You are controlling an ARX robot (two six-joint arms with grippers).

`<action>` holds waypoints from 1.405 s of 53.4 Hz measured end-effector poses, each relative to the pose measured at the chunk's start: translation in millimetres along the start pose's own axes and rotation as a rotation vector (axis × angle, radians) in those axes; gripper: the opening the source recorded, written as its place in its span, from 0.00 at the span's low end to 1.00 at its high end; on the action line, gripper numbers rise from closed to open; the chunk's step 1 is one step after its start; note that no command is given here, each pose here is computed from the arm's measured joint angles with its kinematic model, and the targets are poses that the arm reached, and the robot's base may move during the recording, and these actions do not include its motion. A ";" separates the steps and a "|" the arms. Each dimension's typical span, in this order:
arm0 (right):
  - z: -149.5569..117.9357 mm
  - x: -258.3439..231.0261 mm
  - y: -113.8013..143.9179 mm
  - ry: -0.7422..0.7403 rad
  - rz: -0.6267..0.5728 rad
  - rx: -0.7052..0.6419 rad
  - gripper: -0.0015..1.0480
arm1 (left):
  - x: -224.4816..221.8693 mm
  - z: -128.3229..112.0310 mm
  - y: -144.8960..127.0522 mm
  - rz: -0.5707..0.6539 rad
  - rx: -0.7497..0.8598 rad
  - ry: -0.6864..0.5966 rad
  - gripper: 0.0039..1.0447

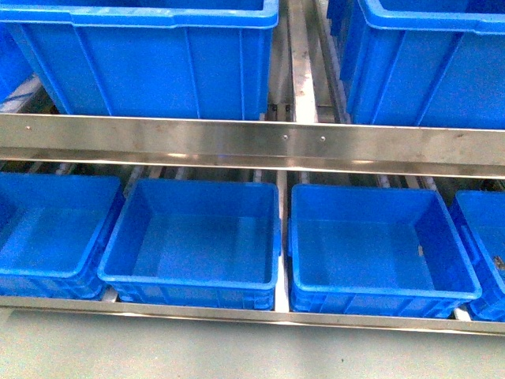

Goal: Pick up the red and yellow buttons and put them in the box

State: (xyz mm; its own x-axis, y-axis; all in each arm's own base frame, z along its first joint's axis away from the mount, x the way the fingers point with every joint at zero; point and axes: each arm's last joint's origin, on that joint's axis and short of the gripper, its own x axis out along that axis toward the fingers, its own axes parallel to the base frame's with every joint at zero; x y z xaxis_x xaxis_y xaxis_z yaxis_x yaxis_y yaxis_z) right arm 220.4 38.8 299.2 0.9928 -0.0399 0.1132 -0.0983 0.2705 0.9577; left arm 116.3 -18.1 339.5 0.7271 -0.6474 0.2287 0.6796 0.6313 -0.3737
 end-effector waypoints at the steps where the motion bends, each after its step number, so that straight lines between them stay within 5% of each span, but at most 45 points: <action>1: -0.1 -1.0 0.8 0.000 0.001 -0.009 0.25 | -6.9 -4.3 -0.1 0.025 0.003 -0.001 0.92; 9: 0.3 -7.3 3.9 -0.014 -0.004 -0.064 0.25 | -38.1 -40.1 15.7 0.236 0.015 0.000 0.91; 15: -1.4 -10.5 2.7 -0.014 -0.016 -0.107 0.25 | -47.3 -85.7 35.9 0.606 0.187 0.008 0.72; 21: -5.5 -14.0 0.1 -0.018 -0.037 -0.168 0.25 | -58.8 -124.2 52.8 0.755 0.361 0.030 0.53; 26: -10.5 -17.0 -1.9 -0.031 -0.058 -0.237 0.25 | -64.5 -147.6 63.1 0.767 0.404 0.062 0.38; 38: -22.1 -24.1 -10.3 -0.027 -0.105 -0.424 0.25 | -64.4 -146.8 62.0 0.760 0.442 0.063 0.01; 54: -35.2 -32.1 -9.3 -0.059 -0.086 -0.739 0.25 | -64.4 -146.8 62.0 0.760 0.449 0.066 0.03; 75: -36.2 -28.9 -12.7 -0.062 -0.092 -0.942 0.25 | -64.4 -146.8 62.1 0.760 0.450 0.066 0.69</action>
State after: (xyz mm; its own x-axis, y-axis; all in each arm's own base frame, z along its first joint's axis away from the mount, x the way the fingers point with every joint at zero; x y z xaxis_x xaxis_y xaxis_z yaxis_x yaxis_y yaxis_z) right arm 195.5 71.3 274.1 0.9857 -0.1437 0.0878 0.1032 0.9274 0.3595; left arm 97.3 0.1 169.6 1.0000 0.0011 0.0051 -0.0011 0.9999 -0.0113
